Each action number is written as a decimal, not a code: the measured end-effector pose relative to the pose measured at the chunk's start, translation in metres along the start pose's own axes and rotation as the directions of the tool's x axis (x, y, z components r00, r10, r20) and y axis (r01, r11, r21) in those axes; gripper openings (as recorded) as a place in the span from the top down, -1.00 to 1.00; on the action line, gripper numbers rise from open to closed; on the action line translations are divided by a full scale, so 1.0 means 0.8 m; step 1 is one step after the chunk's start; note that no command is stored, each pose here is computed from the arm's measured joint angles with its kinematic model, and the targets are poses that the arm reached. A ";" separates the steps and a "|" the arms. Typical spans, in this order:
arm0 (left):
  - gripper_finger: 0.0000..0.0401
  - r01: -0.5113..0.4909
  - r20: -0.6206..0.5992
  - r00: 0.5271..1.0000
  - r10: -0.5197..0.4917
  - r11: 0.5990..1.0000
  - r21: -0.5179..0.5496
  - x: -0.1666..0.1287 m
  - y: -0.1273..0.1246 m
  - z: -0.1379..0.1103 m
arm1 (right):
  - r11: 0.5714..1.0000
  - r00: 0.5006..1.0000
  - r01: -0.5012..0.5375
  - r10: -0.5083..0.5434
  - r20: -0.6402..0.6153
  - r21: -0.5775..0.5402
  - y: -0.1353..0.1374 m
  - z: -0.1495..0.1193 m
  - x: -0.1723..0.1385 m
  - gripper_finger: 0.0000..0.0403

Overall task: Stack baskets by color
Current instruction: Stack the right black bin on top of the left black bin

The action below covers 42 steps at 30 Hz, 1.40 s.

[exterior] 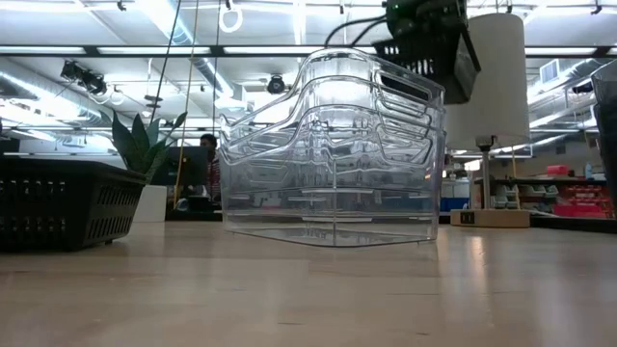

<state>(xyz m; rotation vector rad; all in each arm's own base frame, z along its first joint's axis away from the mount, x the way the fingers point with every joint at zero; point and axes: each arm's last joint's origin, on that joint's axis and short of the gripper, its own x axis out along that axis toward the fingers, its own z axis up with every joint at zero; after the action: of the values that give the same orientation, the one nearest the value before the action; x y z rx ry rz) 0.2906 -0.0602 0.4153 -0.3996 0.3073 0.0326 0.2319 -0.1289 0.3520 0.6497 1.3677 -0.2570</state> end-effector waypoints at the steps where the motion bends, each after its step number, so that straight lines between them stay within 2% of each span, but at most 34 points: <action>1: 0.42 -0.005 -0.010 1.000 0.005 1.000 0.013 0.001 -0.001 0.004 | 1.000 1.000 -0.014 0.014 -0.001 0.005 0.004 0.000 0.000 0.96; 7: 0.42 0.003 0.013 1.000 -0.005 0.983 0.183 0.013 -0.016 0.053 | 0.996 0.996 -0.086 0.087 -0.029 0.024 0.028 -0.001 0.008 0.96; 9: 0.42 -0.014 -0.019 1.000 0.019 0.967 0.253 0.019 -0.018 0.063 | 0.995 0.995 -0.094 0.095 -0.040 0.030 0.036 -0.003 0.010 0.96; 14: 0.42 -0.045 -0.121 0.989 0.089 0.944 0.328 0.046 -0.010 0.076 | 0.987 0.986 -0.146 0.150 -0.067 0.064 0.046 -0.006 0.012 0.96; 21: 0.33 0.044 -0.296 0.952 0.078 0.922 0.384 0.092 0.004 0.068 | 0.978 0.986 -0.140 0.153 -0.073 0.156 0.050 -0.007 0.013 0.96; 25: 0.13 0.147 -0.375 0.927 0.010 0.910 0.388 0.117 0.009 0.057 | 0.975 0.985 -0.133 0.150 -0.082 0.177 0.057 -0.009 0.015 0.96; 33: -0.28 0.203 -0.456 0.889 0.035 0.862 0.464 0.145 0.013 0.032 | 0.974 0.976 -0.126 0.156 -0.153 0.190 0.075 -0.001 0.037 0.96; 37: -0.32 0.226 -0.482 0.875 0.048 0.839 0.494 0.146 0.013 0.026 | 0.973 0.965 -0.133 0.170 -0.199 0.186 0.082 0.004 0.051 0.96; 42: -0.24 0.265 -0.525 0.849 0.064 0.808 0.527 0.151 0.013 0.016 | 0.972 0.954 -0.145 0.187 -0.236 0.187 0.086 0.011 0.063 0.96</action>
<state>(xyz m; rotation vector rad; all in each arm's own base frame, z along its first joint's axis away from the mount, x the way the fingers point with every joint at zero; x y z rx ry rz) 0.4085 -0.0491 0.3862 0.2119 0.8137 -0.2860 0.2857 -0.0689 0.3236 0.9598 1.5346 -0.1575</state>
